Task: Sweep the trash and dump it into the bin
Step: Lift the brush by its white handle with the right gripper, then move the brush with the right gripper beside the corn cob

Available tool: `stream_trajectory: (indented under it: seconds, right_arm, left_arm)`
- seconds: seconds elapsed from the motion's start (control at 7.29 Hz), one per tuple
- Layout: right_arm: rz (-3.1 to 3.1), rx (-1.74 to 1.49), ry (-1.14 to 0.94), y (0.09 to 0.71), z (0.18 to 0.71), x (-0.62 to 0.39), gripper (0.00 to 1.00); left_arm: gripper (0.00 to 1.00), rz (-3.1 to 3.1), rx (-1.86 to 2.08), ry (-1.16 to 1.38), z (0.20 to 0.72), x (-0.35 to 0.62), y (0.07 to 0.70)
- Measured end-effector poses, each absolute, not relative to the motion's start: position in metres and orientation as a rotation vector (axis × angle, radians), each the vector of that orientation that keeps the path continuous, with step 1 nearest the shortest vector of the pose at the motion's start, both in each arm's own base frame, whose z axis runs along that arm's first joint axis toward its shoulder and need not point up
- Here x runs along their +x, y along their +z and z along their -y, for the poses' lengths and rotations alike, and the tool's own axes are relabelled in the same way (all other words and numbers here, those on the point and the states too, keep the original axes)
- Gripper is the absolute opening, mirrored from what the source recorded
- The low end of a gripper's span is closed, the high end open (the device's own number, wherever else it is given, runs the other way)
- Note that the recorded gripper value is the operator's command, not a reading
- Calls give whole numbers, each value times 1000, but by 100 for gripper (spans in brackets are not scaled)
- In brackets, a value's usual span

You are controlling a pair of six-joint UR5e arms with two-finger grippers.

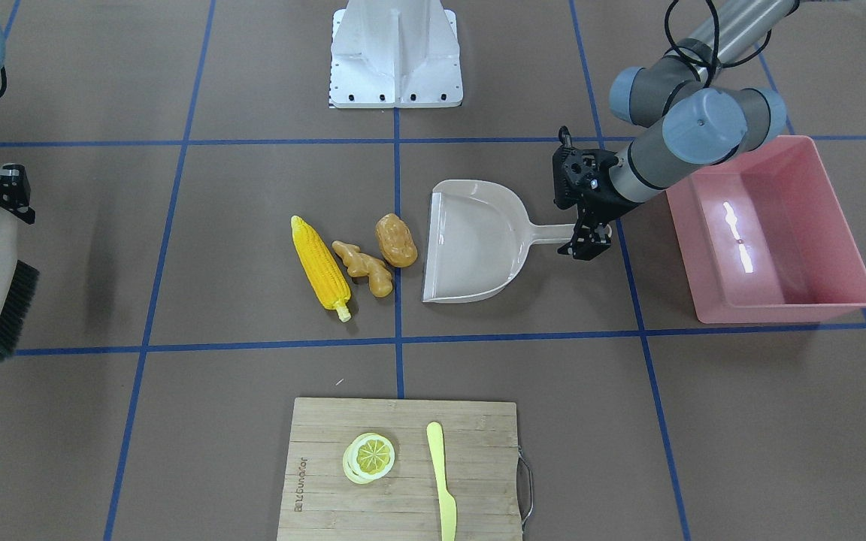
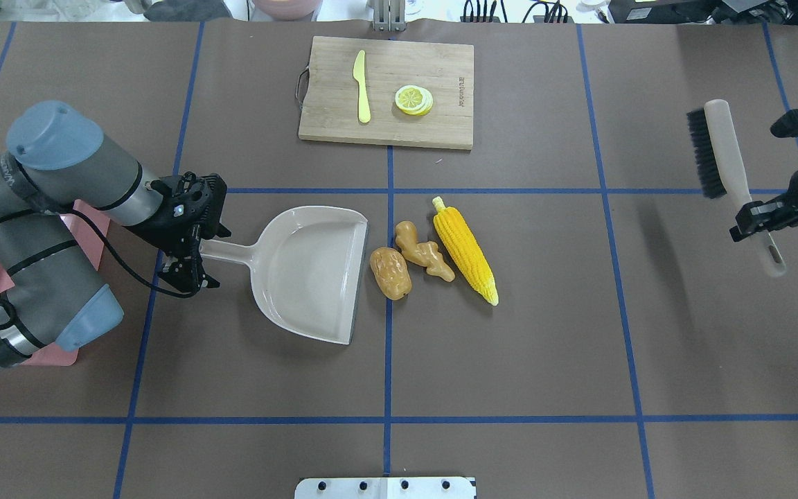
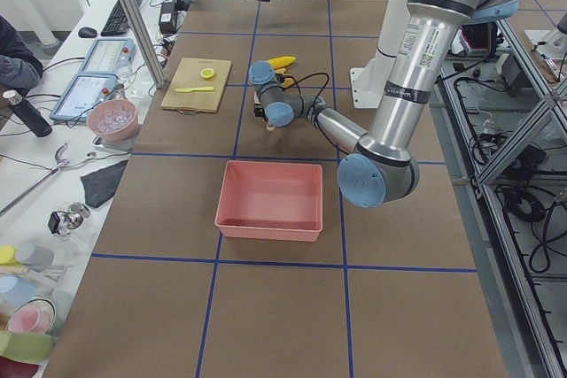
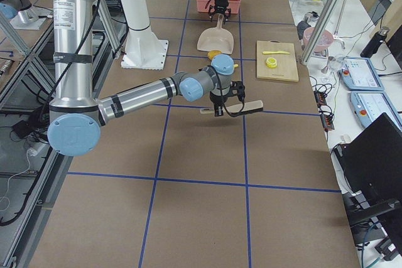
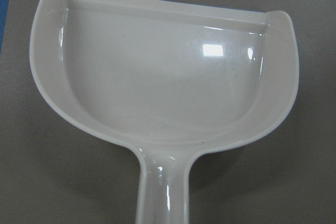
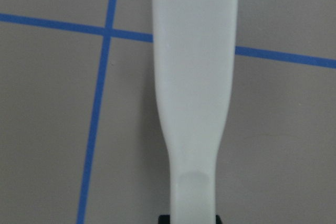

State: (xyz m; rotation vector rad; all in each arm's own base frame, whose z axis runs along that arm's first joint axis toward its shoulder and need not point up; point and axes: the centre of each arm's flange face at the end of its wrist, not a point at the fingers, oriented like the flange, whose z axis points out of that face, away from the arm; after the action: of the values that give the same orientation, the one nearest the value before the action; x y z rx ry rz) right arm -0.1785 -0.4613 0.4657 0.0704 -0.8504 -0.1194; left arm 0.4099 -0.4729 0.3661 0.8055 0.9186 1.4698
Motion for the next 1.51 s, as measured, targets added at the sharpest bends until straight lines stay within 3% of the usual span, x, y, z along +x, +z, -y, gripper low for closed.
stream_trajectory:
  seconds: [0.69, 1.1, 1.51]
  right_arm:
    - [948, -7, -144, 389, 438, -300, 0]
    - [1042, -147, -238, 379, 415, -328, 0]
    - [1072, -162, -257, 366, 425, -348, 0]
  left_arm:
    - [94, -912, 836, 1471, 479, 415, 372]
    - [94, -912, 827, 1469, 481, 417, 375]
    - [94, -915, 843, 1472, 482, 418, 376]
